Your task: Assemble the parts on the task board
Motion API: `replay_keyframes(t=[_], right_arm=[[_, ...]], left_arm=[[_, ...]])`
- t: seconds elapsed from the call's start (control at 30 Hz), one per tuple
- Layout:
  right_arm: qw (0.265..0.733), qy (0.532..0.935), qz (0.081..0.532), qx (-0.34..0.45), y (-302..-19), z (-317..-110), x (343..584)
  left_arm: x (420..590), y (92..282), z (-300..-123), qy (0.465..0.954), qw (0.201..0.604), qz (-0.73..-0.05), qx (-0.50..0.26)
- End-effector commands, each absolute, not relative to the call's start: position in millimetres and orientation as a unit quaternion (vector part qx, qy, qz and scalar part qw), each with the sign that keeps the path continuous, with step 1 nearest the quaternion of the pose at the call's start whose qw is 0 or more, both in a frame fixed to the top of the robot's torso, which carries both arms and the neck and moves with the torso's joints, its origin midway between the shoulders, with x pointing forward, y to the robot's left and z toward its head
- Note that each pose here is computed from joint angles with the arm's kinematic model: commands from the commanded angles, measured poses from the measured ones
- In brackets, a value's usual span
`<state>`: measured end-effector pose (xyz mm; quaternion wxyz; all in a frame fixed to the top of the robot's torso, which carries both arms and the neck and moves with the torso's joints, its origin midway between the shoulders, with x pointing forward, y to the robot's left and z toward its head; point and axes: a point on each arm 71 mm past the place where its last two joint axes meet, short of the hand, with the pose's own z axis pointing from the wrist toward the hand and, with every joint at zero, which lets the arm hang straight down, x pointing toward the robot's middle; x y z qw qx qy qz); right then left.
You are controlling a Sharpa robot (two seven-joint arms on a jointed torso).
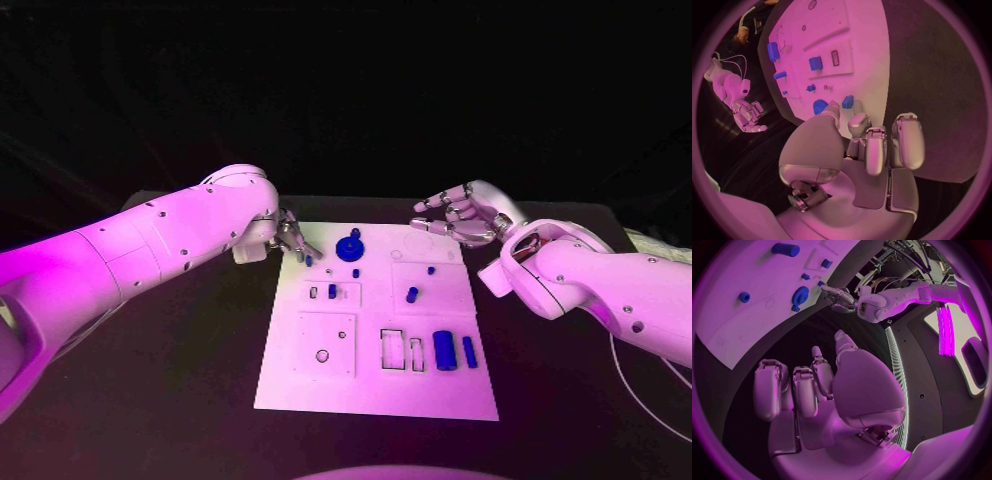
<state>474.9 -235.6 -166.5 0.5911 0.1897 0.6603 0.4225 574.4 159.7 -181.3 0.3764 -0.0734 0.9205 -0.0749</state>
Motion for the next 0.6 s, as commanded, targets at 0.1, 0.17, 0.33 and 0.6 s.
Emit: replay_keyframes(t=[0.1, 0.17, 0.33, 0.6], right_arm=[[0.587, 0.664, 0.426, 0.184, -233.7, -167.0, 474.2], [0.587, 0.664, 0.427, 0.184, -233.6, -167.0, 474.1], [0.586, 0.664, 0.427, 0.183, -233.3, -167.1, 474.1], [0.584, 0.665, 0.427, 0.183, -232.7, -167.6, 474.3]], left_arm=[[573.4, 155.5, -183.8, 0.924, 0.369, -0.079, -0.061], [573.3, 154.7, -184.4, 0.924, 0.369, -0.080, -0.061], [573.7, 153.5, -184.9, 0.922, 0.373, -0.083, -0.064], [574.4, 152.9, -184.5, 0.918, 0.380, -0.087, -0.069]])
